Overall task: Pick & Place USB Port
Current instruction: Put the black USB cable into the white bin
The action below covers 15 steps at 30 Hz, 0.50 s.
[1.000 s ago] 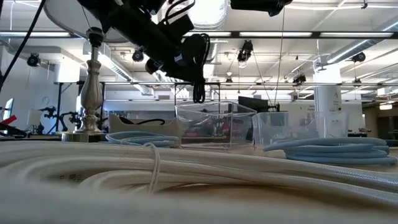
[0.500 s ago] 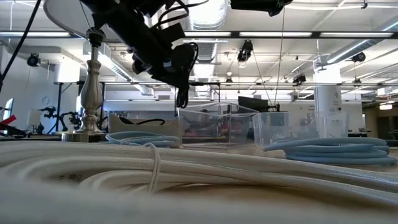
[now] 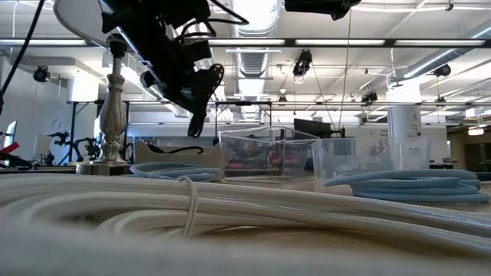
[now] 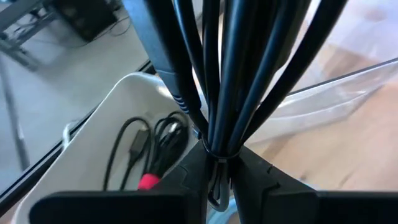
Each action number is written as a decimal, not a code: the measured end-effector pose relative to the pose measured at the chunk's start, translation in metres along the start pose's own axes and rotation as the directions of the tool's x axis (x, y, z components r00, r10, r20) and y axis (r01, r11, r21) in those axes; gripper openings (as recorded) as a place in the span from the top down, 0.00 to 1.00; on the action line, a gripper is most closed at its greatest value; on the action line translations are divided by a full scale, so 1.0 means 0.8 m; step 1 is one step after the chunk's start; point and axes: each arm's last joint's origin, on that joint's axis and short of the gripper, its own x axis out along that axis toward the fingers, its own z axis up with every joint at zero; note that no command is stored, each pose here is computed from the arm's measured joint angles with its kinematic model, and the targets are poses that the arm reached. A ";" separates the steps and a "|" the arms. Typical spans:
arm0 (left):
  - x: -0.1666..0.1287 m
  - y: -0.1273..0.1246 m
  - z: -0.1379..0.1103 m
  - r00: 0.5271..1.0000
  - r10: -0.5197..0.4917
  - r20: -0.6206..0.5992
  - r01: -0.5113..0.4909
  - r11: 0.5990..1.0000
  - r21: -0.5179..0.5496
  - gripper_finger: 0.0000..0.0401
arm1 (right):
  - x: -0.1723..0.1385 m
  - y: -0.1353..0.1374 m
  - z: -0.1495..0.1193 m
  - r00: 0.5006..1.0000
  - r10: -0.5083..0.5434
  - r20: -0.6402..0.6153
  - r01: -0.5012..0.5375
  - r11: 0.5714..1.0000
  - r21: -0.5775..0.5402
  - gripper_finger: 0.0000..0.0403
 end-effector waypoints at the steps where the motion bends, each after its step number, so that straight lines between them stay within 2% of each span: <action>1: 0.001 0.002 -0.001 1.000 0.011 -0.010 -0.011 1.000 0.002 0.87 | 0.000 0.000 0.000 1.000 0.000 0.000 0.000 1.000 0.000 0.62; 11: 0.033 0.047 -0.002 0.977 0.178 -0.119 -0.181 0.983 -0.012 0.87 | 0.000 0.000 0.000 1.000 0.000 0.000 0.000 1.000 0.000 0.62; 15: 0.048 0.066 -0.004 0.965 0.200 -0.168 -0.207 0.978 -0.031 0.87 | 0.000 0.000 0.000 1.000 0.001 0.000 -0.001 1.000 0.000 0.62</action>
